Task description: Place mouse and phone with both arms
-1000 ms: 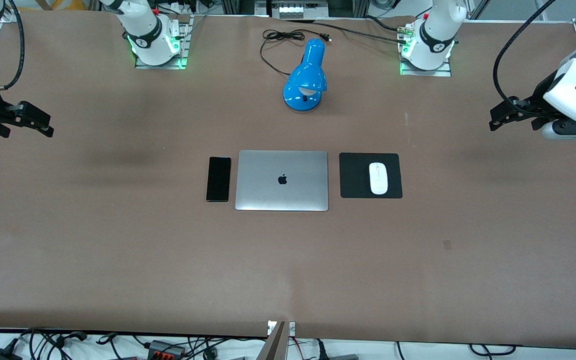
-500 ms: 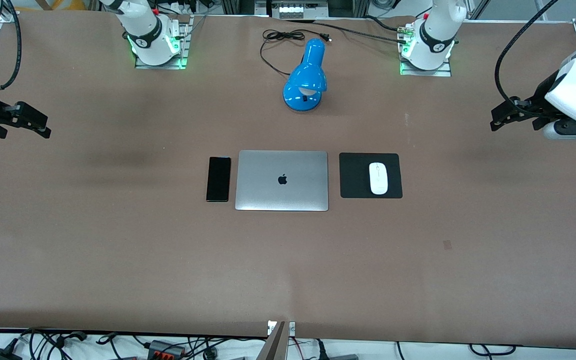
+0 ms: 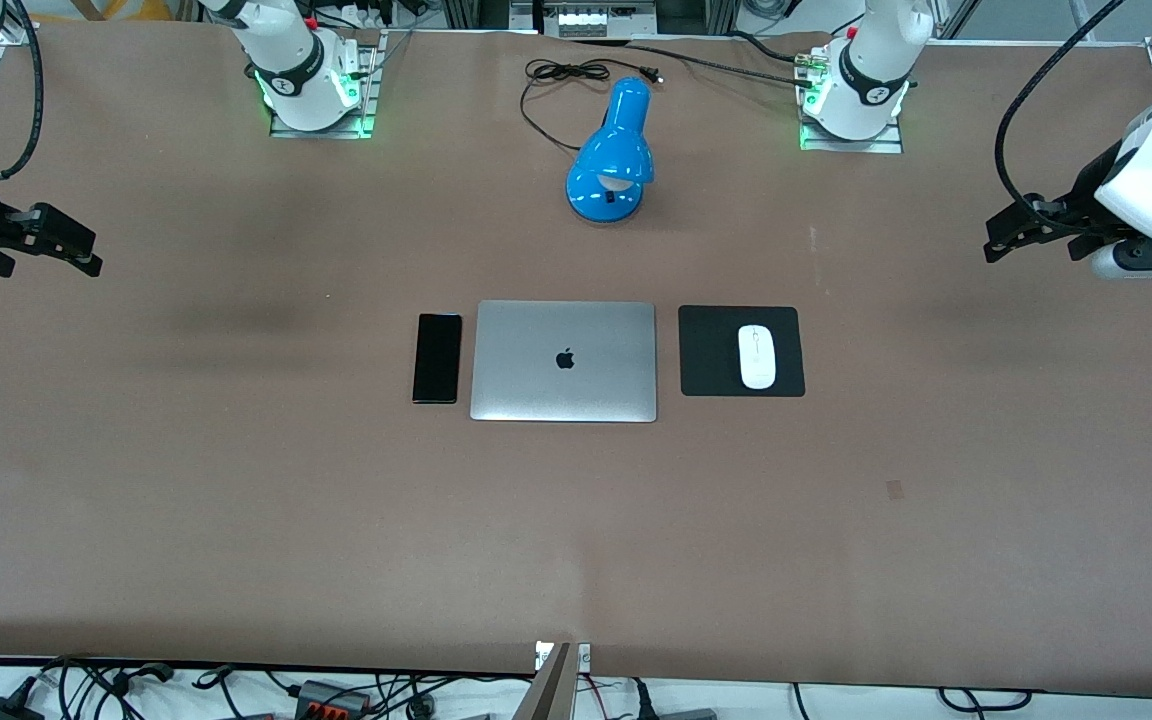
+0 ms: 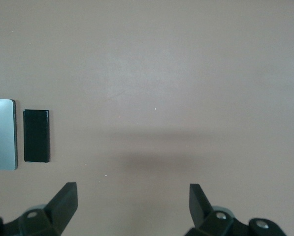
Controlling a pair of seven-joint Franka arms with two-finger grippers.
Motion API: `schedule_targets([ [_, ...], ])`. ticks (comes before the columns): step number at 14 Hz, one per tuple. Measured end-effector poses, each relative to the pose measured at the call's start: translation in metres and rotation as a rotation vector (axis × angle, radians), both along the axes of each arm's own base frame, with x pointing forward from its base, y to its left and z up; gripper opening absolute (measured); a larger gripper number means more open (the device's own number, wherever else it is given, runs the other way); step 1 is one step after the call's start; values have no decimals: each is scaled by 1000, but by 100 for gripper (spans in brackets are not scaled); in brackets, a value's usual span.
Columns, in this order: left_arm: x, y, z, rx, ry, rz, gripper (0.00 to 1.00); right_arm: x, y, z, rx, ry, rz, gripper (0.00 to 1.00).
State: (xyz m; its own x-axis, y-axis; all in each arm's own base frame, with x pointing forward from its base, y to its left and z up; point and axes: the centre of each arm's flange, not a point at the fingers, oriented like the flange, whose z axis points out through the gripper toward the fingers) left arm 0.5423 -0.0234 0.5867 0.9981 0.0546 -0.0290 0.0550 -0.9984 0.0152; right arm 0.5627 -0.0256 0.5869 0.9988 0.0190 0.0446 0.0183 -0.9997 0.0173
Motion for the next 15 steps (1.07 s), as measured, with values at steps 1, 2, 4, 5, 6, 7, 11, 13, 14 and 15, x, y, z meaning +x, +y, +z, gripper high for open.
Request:
schedule_targets([
  [1,0,0,0,0,0,0,100,0,-2,0,0,0,-3,100],
  [2,0,0,0,0,0,1,100,0,-3,0,0,3,-5,100],
  [4,0,1,0,0,0,1,100,-2,-4,-1,1,14,-7,100],
  [5,0,1,0,0,0,2,100,-2,-4,-2,1,17,-7,100],
  [6,0,1,0,0,0,2,100,-2,-4,-2,1,19,-8,100],
  [7,0,1,0,0,0,2,100,-2,-5,-2,1,20,-9,100],
  [11,0,1,0,0,0,2,100,-3,-6,-2,1,25,-12,100],
  [13,0,0,0,0,0,0,100,-4,-6,-2,1,25,-12,100],
  [14,0,-1,0,0,0,-2,100,-4,-6,-1,1,26,-12,100],
  [15,0,-1,0,0,0,-3,100,-4,-6,-1,1,26,-12,100],
])
